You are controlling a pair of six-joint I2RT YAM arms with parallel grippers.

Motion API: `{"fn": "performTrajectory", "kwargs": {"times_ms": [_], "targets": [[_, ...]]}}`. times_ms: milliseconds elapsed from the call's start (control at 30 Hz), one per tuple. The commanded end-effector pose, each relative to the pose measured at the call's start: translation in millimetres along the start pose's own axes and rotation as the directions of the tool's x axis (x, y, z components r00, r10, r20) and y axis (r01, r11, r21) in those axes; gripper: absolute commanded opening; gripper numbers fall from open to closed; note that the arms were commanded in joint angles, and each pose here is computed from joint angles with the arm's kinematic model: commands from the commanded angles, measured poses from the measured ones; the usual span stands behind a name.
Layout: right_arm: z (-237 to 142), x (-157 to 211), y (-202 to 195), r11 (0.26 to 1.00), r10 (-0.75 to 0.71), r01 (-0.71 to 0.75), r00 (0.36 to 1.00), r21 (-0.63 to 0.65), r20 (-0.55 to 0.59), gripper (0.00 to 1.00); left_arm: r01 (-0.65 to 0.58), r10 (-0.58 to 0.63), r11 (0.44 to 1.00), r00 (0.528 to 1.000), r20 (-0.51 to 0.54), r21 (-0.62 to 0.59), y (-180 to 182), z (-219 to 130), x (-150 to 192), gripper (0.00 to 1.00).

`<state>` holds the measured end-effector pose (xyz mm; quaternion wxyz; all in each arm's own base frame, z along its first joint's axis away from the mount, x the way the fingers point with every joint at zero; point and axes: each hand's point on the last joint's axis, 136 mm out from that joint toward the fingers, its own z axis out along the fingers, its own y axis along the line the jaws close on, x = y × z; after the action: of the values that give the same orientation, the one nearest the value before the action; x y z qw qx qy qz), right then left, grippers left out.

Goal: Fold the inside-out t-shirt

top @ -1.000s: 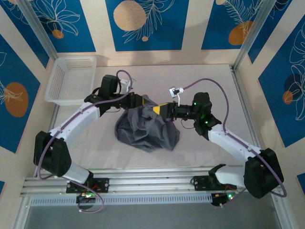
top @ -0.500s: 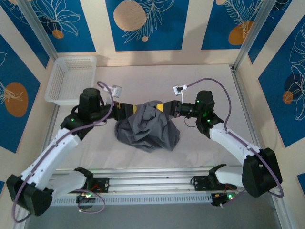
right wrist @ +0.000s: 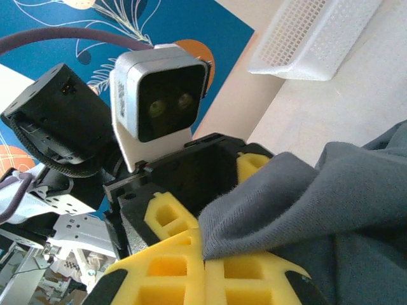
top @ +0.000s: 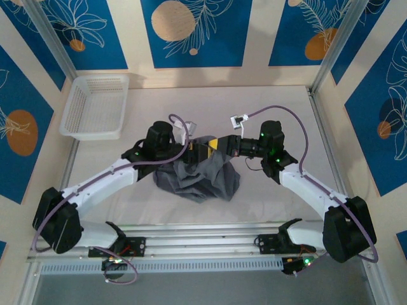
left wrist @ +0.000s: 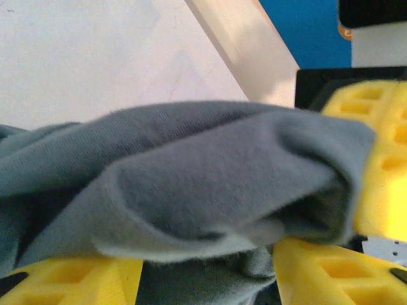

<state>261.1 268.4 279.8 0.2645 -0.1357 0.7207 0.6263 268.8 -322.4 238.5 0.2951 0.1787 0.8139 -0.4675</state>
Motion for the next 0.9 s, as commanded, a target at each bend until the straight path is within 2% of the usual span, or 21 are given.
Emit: {"fn": "performTrajectory", "kwargs": {"times_ms": [0,133,267,433,500,633,667,733,800,867], "targets": [[0,-7,16,0.999,-0.031,0.031,0.999,-0.015,0.010,0.00,-0.073,0.071,0.997,0.994,0.081,0.023,-9,5,-21,0.59],[-1,-6,16,0.999,-0.031,0.031,0.999,-0.011,0.012,0.00,-0.079,0.084,0.994,0.995,0.061,-0.077,11,5,-16,0.55],[-5,-8,8,1.000,-0.014,0.014,0.999,0.023,0.033,0.00,-0.101,0.107,0.991,0.992,0.069,-0.093,10,-4,-16,0.29],[-24,-11,-40,0.974,0.084,-0.102,0.992,0.202,0.099,0.00,-0.082,0.087,0.995,0.991,0.099,-0.056,-6,-25,-22,0.03],[-36,-5,-66,0.951,0.123,-0.150,0.986,0.270,0.114,0.00,-0.042,0.047,0.998,0.992,0.120,-0.047,-10,-38,-28,0.00],[-61,23,-128,0.870,0.132,-0.162,0.986,0.466,0.097,0.04,0.059,-0.068,0.995,0.990,0.121,0.077,-28,-61,-48,0.00],[-67,30,-138,0.848,0.146,-0.173,0.985,0.501,0.092,0.09,0.097,-0.105,0.991,0.990,0.091,0.088,-28,-64,-50,0.00],[-72,31,-137,0.841,0.164,-0.187,0.982,0.508,0.090,0.34,0.159,-0.162,0.984,0.986,0.031,0.077,-27,-65,-51,0.00],[-71,24,-117,0.869,0.122,-0.151,0.988,0.471,0.092,0.43,0.215,-0.214,0.976,0.977,-0.017,0.041,-22,-63,-48,0.00],[-74,9,-91,0.883,-0.002,-0.055,0.993,0.465,0.121,0.46,0.255,-0.253,0.966,0.967,-0.040,0.042,-23,-61,-48,0.00]]}}
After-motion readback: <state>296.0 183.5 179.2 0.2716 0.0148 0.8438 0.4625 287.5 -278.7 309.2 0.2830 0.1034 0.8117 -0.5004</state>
